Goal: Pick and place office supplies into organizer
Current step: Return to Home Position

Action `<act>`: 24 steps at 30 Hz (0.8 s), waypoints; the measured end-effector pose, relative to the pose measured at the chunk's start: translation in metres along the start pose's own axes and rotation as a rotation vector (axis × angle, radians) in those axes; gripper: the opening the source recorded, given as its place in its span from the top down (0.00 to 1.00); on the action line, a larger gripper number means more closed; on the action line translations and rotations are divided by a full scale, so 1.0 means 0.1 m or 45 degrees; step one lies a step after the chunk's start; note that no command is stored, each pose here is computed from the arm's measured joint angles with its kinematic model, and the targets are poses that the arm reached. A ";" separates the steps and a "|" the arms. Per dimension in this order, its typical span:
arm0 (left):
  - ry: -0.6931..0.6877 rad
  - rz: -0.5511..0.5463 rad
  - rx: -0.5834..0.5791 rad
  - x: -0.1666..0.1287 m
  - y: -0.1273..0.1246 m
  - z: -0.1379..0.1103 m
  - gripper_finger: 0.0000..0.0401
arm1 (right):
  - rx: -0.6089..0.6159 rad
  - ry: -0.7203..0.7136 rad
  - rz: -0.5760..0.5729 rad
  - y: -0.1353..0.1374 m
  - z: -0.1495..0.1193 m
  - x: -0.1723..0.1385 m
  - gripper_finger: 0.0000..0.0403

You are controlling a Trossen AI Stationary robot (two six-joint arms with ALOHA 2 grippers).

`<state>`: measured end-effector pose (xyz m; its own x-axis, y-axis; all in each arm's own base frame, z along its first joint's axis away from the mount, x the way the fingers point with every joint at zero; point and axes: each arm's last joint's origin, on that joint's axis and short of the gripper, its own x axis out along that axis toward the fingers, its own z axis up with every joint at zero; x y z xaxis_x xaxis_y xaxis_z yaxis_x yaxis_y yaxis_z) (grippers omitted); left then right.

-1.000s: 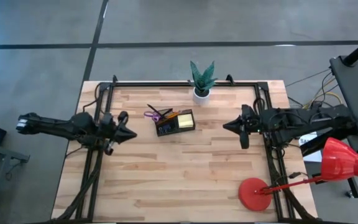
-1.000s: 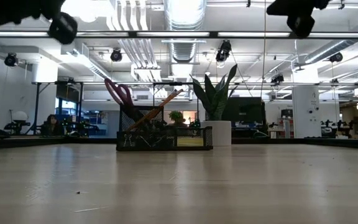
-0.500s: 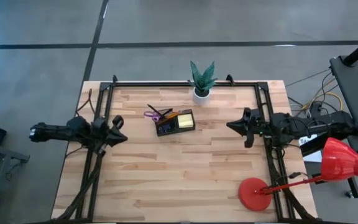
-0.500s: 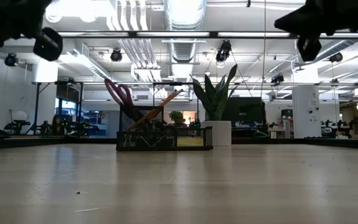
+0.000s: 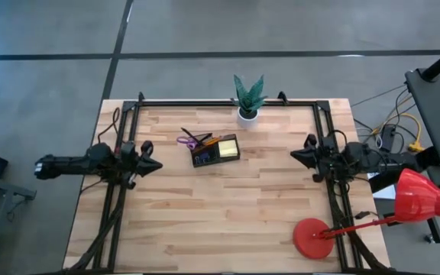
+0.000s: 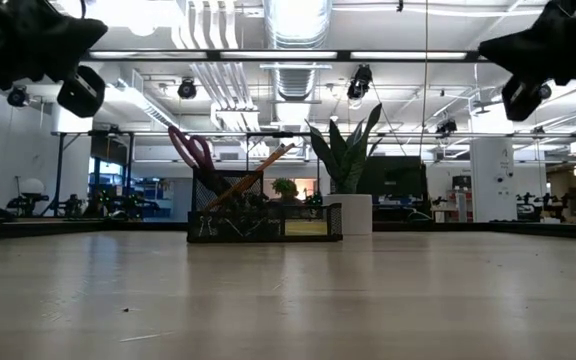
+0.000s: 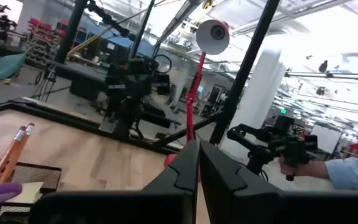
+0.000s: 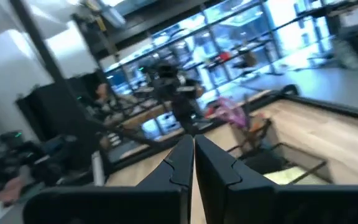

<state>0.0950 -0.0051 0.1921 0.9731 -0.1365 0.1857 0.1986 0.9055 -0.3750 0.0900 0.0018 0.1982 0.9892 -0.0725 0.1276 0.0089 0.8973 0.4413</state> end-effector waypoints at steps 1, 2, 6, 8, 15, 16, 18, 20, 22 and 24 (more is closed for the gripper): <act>0.000 0.009 0.002 0.00 0.01 0.00 1.00 | 0.004 0.009 0.020 -0.01 -0.03 0.01 0.98; -0.005 0.017 0.004 0.00 0.01 0.00 1.00 | 0.007 0.022 0.038 -0.01 -0.05 0.01 0.98; -0.001 0.052 -0.031 0.00 0.04 0.00 1.00 | 0.002 0.042 0.067 -0.01 -0.07 0.02 0.98; -0.002 0.062 -0.056 0.00 0.05 0.00 1.00 | -0.041 0.057 0.099 -0.01 -0.09 0.01 0.98; 0.000 0.081 -0.059 0.00 0.05 -0.01 1.00 | -0.279 0.198 0.142 0.03 -0.03 -0.03 0.98; -0.002 0.081 -0.059 0.00 0.05 -0.01 1.00 | -0.298 0.225 0.133 0.04 -0.02 -0.03 0.98; -0.004 0.079 -0.059 0.00 0.05 -0.01 1.00 | -0.318 0.279 0.116 0.04 0.00 -0.04 0.98; -0.007 0.078 -0.058 0.00 0.05 -0.01 1.00 | -0.317 0.323 0.101 0.04 -0.01 -0.04 0.98; -0.006 0.078 -0.058 0.00 0.05 -0.01 1.00 | -0.310 0.321 0.101 0.05 0.00 -0.04 0.98; -0.004 0.078 -0.058 0.00 0.05 -0.01 1.00 | -0.314 0.323 0.101 0.05 0.01 -0.04 0.98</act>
<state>0.0965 -0.0007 0.1895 0.9832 -0.0797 0.1642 0.1436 0.8928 -0.4269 0.0863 0.0062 0.2013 0.9928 0.0840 -0.0850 -0.0648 0.9761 0.2074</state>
